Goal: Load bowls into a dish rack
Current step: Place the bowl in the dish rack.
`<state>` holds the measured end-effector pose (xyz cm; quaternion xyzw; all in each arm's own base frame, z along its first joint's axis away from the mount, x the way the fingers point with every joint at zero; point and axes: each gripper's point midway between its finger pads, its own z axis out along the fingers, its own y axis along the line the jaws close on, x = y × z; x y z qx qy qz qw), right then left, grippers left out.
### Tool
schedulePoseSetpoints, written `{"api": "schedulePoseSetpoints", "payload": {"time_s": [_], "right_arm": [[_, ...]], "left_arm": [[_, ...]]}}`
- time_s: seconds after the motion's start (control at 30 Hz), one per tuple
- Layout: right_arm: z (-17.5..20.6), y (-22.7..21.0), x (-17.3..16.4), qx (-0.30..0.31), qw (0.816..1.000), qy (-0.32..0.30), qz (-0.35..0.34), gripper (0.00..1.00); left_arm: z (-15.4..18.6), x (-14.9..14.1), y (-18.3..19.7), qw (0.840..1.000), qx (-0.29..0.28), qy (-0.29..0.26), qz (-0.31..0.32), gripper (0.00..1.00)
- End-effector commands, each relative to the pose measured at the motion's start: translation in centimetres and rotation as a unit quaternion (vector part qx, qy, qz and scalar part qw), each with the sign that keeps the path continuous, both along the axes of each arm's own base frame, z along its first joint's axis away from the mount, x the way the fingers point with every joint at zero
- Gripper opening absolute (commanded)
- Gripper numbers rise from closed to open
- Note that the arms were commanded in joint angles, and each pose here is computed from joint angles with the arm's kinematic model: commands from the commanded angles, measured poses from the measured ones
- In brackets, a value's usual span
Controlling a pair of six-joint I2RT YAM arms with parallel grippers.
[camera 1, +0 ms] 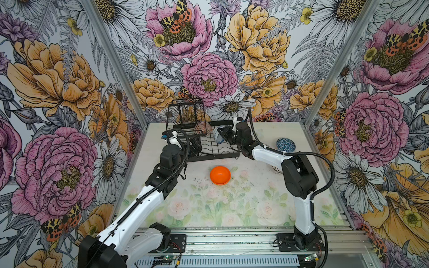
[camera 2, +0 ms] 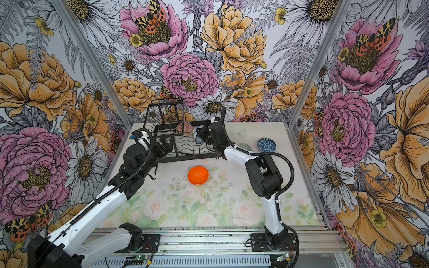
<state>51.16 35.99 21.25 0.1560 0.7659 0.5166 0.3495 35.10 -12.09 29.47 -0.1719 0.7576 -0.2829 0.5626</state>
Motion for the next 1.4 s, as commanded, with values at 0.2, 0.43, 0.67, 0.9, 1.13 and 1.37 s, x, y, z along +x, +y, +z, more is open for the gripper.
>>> {"api": "schedulePoseSetpoints", "payload": {"time_s": [0.2, 0.43, 0.67, 0.9, 1.13, 1.37], "right_arm": [[3.8, 4.2, 2.1, 0.078, 0.995, -0.058, 0.011, 0.00], [2.8, 6.7, 2.8, 0.092, 0.994, -0.054, 0.017, 0.00], [1.7, 8.0, 3.7, 0.112, 0.992, -0.048, 0.015, 0.00], [0.7, 9.7, 4.2, 0.127, 0.991, -0.042, 0.018, 0.00], [-0.3, 10.9, 4.7, 0.142, 0.989, -0.035, 0.018, 0.00], [-1.1, 11.2, 4.9, 0.149, 0.988, -0.034, 0.009, 0.00]], "left_arm": [[0.1, -0.4, 0.6, 0.999, -0.035, 0.014, -0.012, 0.99], [-0.1, -0.2, 0.8, 0.998, -0.050, 0.029, -0.021, 0.99], [-0.2, -0.1, 1.4, 0.998, -0.050, 0.039, -0.023, 0.99], [-0.4, 0.0, 1.5, 0.998, -0.048, 0.043, -0.022, 0.99], [-0.7, 0.0, 1.6, 0.998, -0.047, 0.044, -0.019, 0.99], [-1.0, 0.1, 1.5, 0.998, -0.048, 0.047, -0.019, 0.99]]}}
